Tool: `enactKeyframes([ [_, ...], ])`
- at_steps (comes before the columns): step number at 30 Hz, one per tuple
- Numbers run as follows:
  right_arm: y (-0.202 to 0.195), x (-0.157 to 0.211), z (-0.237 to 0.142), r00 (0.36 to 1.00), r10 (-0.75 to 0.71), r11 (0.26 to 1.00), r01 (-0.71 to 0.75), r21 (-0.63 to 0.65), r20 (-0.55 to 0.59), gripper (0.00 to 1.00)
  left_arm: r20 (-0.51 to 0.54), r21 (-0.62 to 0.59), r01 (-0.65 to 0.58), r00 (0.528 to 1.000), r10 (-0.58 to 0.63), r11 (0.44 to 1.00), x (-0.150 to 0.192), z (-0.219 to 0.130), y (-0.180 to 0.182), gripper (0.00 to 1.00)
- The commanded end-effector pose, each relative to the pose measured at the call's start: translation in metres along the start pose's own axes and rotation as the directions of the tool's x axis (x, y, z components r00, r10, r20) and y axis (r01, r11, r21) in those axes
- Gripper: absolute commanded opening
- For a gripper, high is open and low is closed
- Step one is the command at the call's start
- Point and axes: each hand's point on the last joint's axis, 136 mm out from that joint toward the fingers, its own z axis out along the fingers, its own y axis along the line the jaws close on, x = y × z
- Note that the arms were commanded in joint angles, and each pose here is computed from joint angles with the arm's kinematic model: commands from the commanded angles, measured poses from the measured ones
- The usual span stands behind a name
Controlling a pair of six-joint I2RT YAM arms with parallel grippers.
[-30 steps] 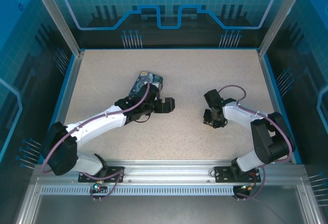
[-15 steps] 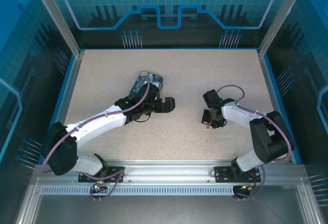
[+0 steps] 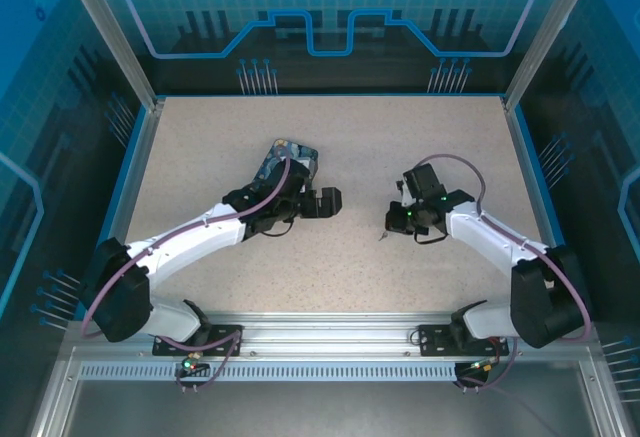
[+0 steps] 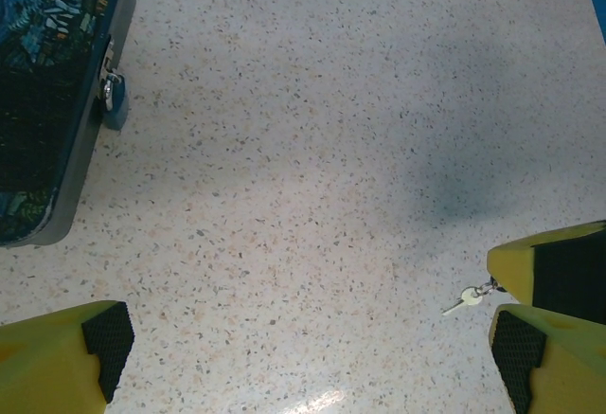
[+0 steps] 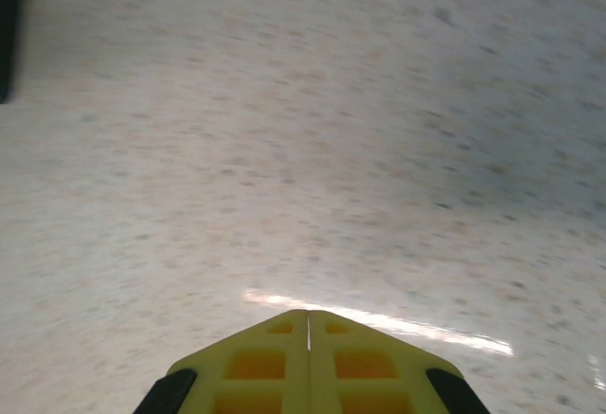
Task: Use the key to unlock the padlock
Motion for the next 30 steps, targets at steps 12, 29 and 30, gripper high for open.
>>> enactKeyframes([
  [12, 0.078, -0.034, -0.038, 0.998, 0.01, 0.94, 0.011, -0.341, 0.059, 0.0, -0.063, 0.216, 0.108, 0.993, -0.097, 0.97, 0.023, 0.011, -0.023, 0.98],
  [29, 0.096, -0.045, -0.041, 0.968, 0.198, 0.923, -0.131, -0.362, 0.156, 0.0, -0.322, 0.216, 0.928, 0.362, -0.875, 0.304, 0.027, 0.047, -0.044, 0.87],
  [30, 0.1, -0.046, -0.042, 0.967, 0.199, 0.92, -0.128, -0.37, 0.161, 0.0, -0.337, 0.217, 0.941, 0.321, -0.885, 0.259, 0.026, 0.051, -0.046, 0.86],
])
